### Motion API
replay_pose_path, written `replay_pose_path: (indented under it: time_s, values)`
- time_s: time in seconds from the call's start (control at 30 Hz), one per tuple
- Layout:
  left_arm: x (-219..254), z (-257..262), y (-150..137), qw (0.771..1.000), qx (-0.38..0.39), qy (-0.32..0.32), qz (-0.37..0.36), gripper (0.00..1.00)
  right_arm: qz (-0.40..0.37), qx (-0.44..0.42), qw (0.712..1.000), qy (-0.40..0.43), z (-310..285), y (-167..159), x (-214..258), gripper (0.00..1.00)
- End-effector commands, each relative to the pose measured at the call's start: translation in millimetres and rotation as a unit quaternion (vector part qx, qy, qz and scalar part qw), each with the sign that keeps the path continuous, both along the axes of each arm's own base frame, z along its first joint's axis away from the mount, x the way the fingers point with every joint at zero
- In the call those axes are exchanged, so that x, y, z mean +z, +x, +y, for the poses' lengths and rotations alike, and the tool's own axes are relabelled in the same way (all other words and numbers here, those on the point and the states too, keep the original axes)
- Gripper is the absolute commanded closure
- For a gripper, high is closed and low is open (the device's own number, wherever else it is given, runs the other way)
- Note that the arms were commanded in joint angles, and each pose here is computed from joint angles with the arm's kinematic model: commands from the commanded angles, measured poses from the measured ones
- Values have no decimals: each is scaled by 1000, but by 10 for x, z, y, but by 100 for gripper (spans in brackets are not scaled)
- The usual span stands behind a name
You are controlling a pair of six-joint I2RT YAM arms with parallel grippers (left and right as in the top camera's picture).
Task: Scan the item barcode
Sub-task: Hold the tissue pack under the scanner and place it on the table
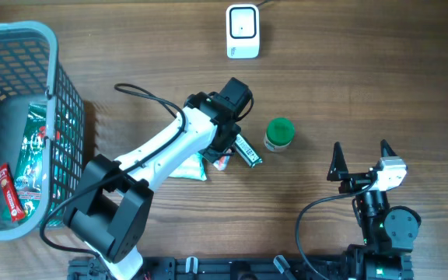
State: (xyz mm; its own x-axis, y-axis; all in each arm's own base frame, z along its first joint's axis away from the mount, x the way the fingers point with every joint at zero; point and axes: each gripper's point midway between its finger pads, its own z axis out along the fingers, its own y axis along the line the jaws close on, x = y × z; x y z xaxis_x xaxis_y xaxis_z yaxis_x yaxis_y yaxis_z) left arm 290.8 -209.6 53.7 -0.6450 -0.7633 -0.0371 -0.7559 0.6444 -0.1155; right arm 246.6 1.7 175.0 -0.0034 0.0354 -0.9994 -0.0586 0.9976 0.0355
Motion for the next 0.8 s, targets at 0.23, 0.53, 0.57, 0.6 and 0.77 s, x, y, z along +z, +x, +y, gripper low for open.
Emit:
replay_pose_path:
  time_s: [0.23, 0.53, 0.57, 0.6, 0.77]
  values:
    - [171, 82, 186, 997, 49, 19, -54, 2, -3, -7, 1000, -4, -21, 0, 10, 0]
    - [949, 279, 691, 968, 89, 46, -231, 0, -3, -7, 1000, -5, -21, 0, 10, 0]
    - [1064, 290, 755, 962, 85, 47, -256, 0, -3, -7, 1000, -4, -21, 0, 10, 0]
    - [1155, 280, 809, 957, 79, 45, -275, 0, -3, -7, 1000, -4, -21, 0, 10, 0]
    - [1579, 426, 973, 926, 93, 70, -358, 0, -3, -7, 1000, -4, -21, 0, 10, 0]
